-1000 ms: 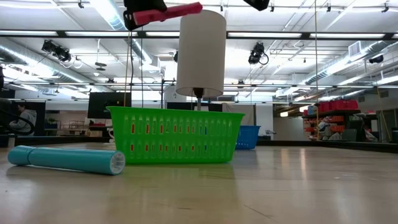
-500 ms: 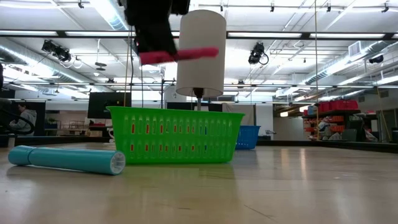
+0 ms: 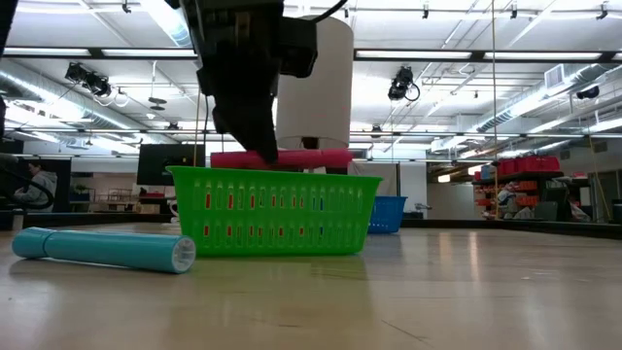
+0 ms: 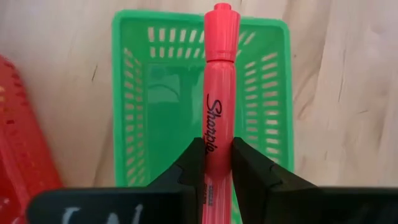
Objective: Pick & Place Markers
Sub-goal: Put the pink highlighter into the green bin, then put the bottom right blue highlighter into the green bin
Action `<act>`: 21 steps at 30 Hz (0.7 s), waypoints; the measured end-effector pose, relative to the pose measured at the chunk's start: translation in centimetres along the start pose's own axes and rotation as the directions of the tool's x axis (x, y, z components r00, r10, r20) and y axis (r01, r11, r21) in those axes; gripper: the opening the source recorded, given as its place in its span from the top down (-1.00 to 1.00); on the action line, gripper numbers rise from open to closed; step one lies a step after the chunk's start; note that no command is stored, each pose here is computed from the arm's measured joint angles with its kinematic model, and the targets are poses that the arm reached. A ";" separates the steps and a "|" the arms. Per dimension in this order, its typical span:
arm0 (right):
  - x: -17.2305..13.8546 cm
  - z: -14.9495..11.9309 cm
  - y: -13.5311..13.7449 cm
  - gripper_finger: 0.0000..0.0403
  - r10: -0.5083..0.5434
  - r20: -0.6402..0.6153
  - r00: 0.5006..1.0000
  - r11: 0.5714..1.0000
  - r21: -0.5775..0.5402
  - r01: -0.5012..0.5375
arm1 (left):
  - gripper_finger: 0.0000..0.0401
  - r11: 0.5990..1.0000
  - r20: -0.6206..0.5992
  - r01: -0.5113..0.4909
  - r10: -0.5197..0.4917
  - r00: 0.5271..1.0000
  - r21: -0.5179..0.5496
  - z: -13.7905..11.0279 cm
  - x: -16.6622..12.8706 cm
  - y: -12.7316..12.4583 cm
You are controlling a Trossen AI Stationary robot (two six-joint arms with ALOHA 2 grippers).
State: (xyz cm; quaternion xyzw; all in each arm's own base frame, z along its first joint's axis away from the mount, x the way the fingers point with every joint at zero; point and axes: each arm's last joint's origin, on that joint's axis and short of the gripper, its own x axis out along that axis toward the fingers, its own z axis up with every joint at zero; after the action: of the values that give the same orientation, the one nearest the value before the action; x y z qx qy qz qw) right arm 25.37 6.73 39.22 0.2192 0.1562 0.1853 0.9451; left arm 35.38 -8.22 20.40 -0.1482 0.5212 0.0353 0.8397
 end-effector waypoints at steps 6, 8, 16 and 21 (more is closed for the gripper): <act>0.0 -0.3 -0.2 0.37 -0.016 -0.032 0.999 1.000 0.007 0.016 | 0.55 1.000 -0.025 0.018 -0.018 1.000 -0.001 -0.2 0.0 0.0; 0.0 -0.4 -0.2 0.37 -0.020 -0.041 0.999 1.000 0.011 0.021 | 0.50 0.999 -0.042 0.053 -0.053 0.998 -0.003 -0.2 0.0 -0.1; 0.0 -0.5 -0.2 0.37 -0.024 -0.048 0.999 1.000 -0.003 0.024 | 0.35 0.998 -0.046 0.056 -0.058 0.997 -0.032 -0.2 0.0 0.0; 0.0 -0.7 -0.3 0.37 -0.036 -0.073 0.997 0.999 -0.012 0.035 | 0.21 0.996 -0.053 0.086 -0.087 0.995 -0.028 0.0 -0.3 0.2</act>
State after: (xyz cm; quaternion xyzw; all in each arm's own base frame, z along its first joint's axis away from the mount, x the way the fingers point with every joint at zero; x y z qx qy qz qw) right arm 25.17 6.68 38.46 0.2042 0.1935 0.1772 0.9431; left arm 35.20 -8.01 20.65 -0.1822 0.5363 0.0013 0.8241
